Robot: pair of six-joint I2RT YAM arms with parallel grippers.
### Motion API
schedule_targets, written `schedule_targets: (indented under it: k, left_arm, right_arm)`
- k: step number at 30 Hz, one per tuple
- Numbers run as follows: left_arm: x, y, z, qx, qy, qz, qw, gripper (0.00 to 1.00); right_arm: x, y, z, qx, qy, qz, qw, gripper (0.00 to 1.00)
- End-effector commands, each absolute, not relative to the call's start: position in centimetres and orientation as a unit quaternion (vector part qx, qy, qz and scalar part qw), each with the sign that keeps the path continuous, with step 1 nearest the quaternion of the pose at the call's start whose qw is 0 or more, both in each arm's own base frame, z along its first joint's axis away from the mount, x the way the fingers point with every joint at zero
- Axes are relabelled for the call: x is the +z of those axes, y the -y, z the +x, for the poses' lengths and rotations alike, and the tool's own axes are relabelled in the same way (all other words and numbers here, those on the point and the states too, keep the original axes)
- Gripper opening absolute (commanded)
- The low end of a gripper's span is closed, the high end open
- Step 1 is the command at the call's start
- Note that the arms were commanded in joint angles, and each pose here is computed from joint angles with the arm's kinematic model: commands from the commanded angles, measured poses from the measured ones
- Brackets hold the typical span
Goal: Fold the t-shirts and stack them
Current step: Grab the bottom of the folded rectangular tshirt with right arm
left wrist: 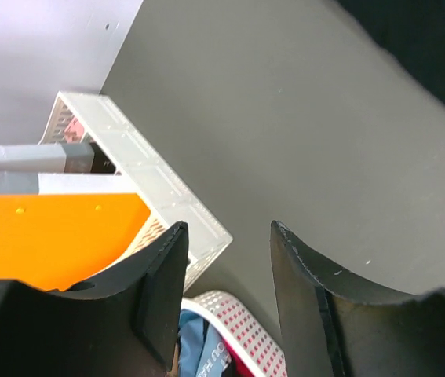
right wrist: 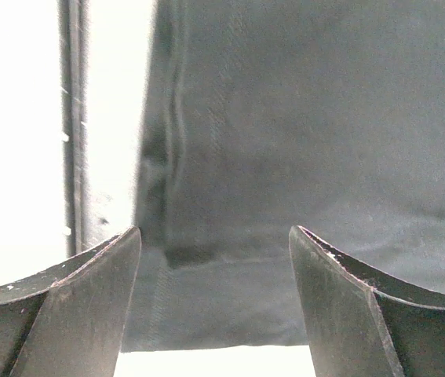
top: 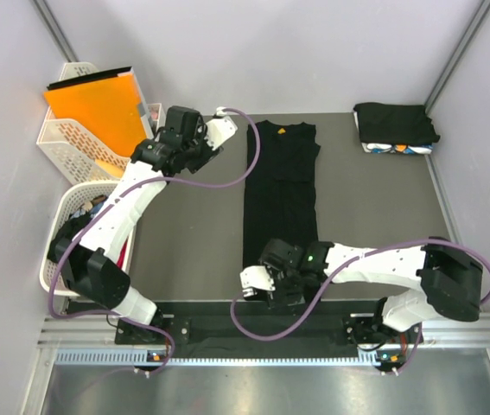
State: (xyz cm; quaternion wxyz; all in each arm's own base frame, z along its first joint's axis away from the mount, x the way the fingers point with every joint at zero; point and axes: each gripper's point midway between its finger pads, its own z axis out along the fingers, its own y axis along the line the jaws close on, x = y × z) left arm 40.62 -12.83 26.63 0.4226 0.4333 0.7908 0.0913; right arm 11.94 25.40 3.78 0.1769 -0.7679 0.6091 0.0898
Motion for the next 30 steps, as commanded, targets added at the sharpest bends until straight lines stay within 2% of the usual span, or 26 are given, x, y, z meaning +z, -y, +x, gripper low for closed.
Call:
schedule_targets:
  k: [1,11,30]
  left_arm:
    - [29.6,11.7,40.9,0.125,-0.779,0.424,0.444,0.52]
    - [28.8,11.8,41.5,0.129,-0.781,0.428,0.437,0.52]
    - [29.4,11.9,42.5,0.144,-0.770,0.442,0.437,0.54]
  right_arm:
    - [5.2,-27.5,10.6,0.132,-0.608,-0.754,0.211,0.76]
    - [4.0,-28.3,8.9,0.134,-0.617,-0.742,0.222,0.76]
    - [2.6,-28.9,10.9,0.085,-0.620,-0.735,0.260,0.71]
